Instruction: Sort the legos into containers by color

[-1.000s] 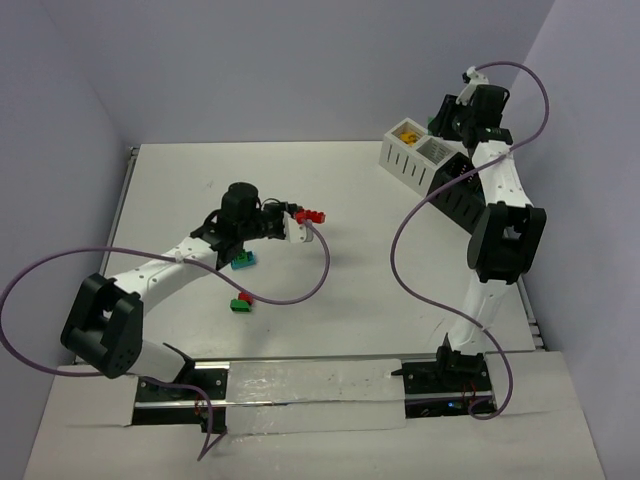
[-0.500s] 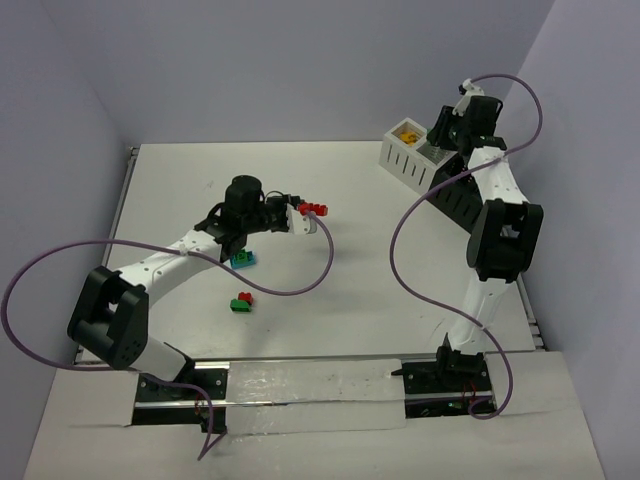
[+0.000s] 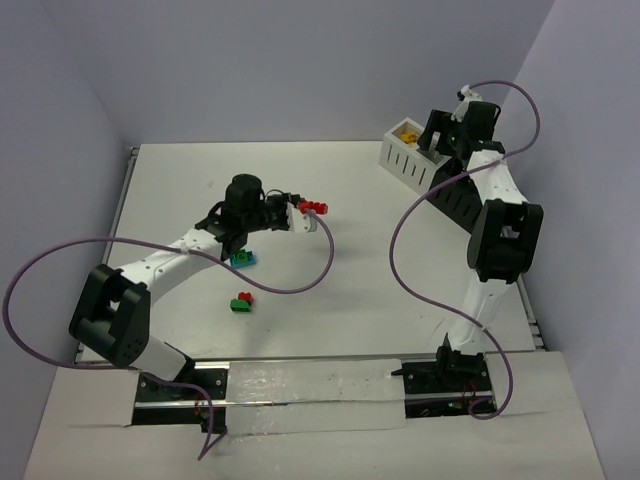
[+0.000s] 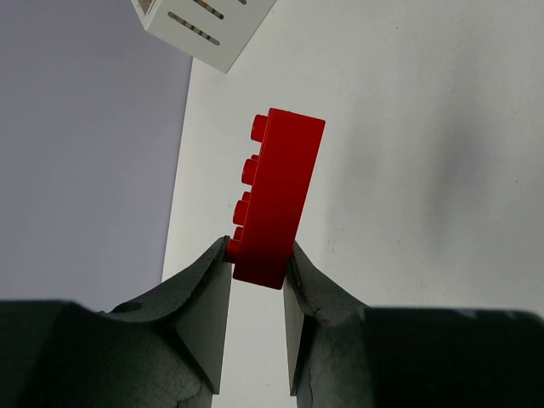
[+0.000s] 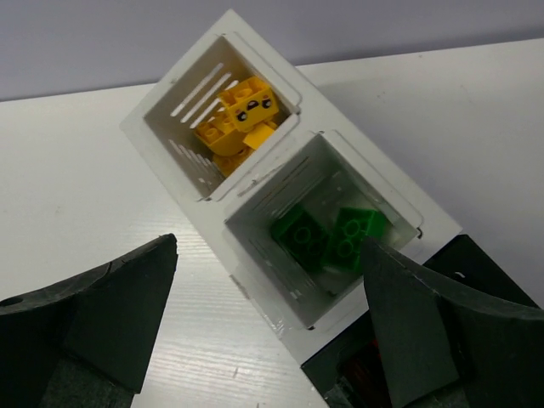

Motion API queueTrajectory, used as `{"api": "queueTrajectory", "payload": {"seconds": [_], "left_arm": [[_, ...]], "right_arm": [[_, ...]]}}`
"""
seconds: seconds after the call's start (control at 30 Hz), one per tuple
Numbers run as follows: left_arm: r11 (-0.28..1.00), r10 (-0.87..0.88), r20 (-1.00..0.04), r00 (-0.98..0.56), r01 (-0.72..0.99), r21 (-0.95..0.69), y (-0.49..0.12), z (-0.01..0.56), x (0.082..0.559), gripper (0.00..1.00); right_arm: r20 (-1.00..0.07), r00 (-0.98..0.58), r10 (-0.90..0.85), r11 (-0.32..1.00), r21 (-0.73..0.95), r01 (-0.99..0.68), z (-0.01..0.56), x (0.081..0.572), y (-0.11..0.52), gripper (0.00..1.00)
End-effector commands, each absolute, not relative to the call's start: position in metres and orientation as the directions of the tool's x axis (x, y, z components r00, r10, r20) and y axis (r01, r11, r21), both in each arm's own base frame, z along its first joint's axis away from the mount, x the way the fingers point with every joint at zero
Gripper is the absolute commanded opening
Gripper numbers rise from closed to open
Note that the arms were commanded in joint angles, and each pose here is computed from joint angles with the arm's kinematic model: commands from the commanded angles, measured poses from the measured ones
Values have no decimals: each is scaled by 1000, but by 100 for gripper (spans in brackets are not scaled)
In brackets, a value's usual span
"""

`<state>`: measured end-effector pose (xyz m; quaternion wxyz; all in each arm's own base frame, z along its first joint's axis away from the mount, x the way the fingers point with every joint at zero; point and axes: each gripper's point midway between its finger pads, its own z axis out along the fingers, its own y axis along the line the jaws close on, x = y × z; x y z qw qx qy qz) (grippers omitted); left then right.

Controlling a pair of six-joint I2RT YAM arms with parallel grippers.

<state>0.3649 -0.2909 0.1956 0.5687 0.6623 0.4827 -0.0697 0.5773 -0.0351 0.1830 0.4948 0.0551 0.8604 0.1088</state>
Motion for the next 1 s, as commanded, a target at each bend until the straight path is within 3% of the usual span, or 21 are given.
{"api": "queueTrajectory", "payload": {"seconds": [0.0,0.17,0.3,0.43,0.57,0.7,0.97], "left_arm": [[160,485,-615,622,628,761,-295,242,363,0],[231,421,-590,689,548,804,-297,266,353,0],[275,396,-591,703,523,807,-299,281,352,0],[296,384,-600,702,522,800,-301,287,351,0],[330,392,-607,691,510,794,-301,291,352,0],[395,462,-539,704,380,836,-296,293,357,0],[477,605,-436,666,135,868,-293,306,374,0]], "right_arm": [[-907,-368,206,944,283,-168,277,563,-6,94],[-884,-442,151,792,375,-481,307,506,81,93],[-848,-526,68,650,437,-621,293,452,136,93],[-873,-485,-45,542,386,-747,303,402,190,93],[-883,-466,-55,535,368,-761,309,391,202,93],[-838,-546,25,547,469,-694,316,388,204,93],[-655,-743,135,402,722,-563,308,367,227,93]]}}
